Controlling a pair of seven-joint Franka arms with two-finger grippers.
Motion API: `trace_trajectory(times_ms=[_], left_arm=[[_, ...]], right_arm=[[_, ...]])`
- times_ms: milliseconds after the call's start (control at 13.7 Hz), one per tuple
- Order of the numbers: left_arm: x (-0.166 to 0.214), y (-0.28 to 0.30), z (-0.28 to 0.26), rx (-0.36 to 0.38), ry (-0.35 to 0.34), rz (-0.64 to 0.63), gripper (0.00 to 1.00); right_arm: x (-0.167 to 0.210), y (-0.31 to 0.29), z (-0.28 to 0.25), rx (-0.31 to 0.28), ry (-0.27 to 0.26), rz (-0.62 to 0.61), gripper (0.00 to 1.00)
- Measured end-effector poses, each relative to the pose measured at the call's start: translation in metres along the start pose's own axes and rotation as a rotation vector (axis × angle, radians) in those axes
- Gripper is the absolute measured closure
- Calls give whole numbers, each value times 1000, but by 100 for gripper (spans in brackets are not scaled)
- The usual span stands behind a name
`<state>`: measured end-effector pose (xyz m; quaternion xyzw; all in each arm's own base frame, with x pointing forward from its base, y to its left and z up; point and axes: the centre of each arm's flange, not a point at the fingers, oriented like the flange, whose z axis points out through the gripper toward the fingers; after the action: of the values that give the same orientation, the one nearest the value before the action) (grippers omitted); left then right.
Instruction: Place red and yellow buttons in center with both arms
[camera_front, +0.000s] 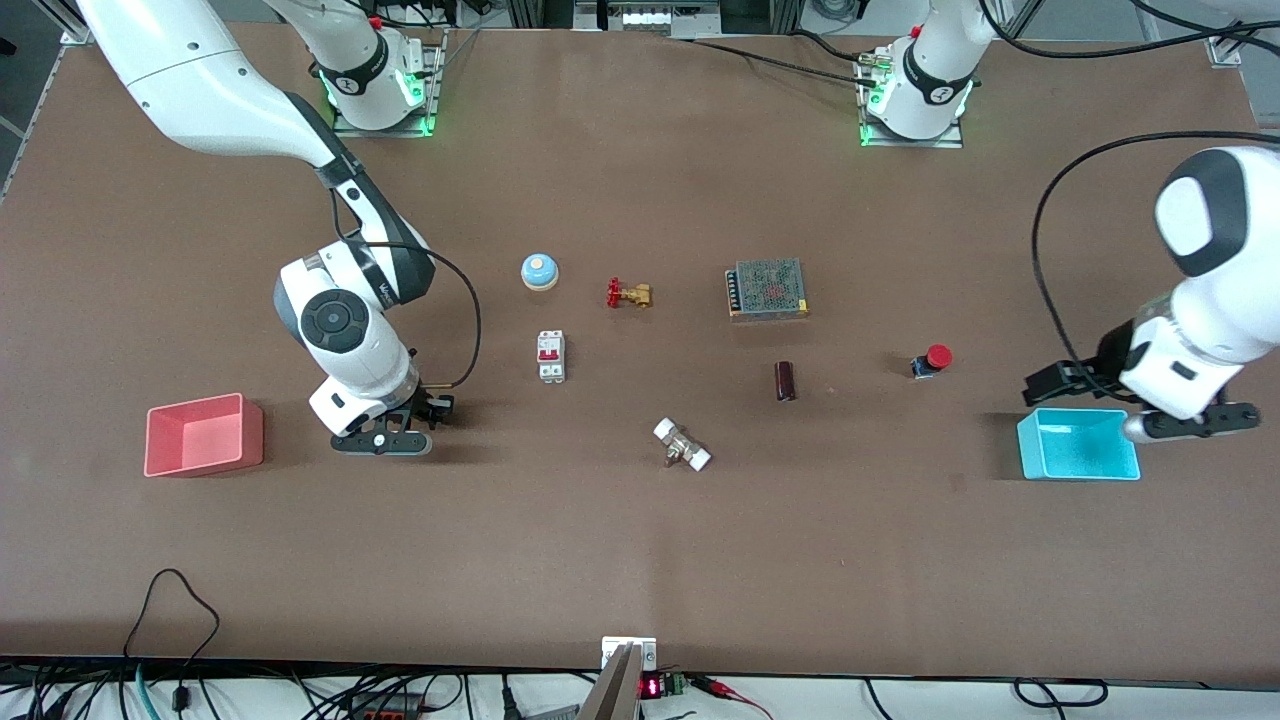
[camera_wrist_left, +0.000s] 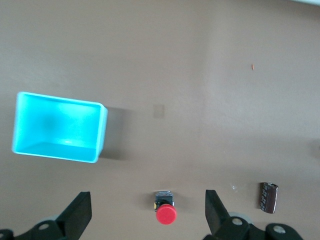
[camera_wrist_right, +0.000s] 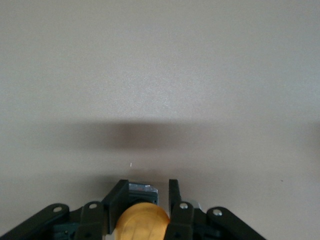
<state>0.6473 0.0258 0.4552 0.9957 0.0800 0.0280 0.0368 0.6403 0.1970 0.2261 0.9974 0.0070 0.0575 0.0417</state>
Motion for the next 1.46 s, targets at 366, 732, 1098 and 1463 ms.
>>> trace_trajectory(times_ms=[366, 732, 1098, 1463], left_arm=[[6, -13, -59, -13, -12, -15, 0], [-3, -17, -68, -12, -59, -19, 0], [-4, -8, -69, -17, -58, -4, 0], [-1, -11, -77, -17, -42, -7, 0]], right_arm=[[-1, 0, 4, -11, 1, 3, 47], [-1, 0, 4, -11, 3, 13, 30], [27, 45, -46, 44, 16, 58, 0], [22, 141, -235, 112, -67, -25, 0]])
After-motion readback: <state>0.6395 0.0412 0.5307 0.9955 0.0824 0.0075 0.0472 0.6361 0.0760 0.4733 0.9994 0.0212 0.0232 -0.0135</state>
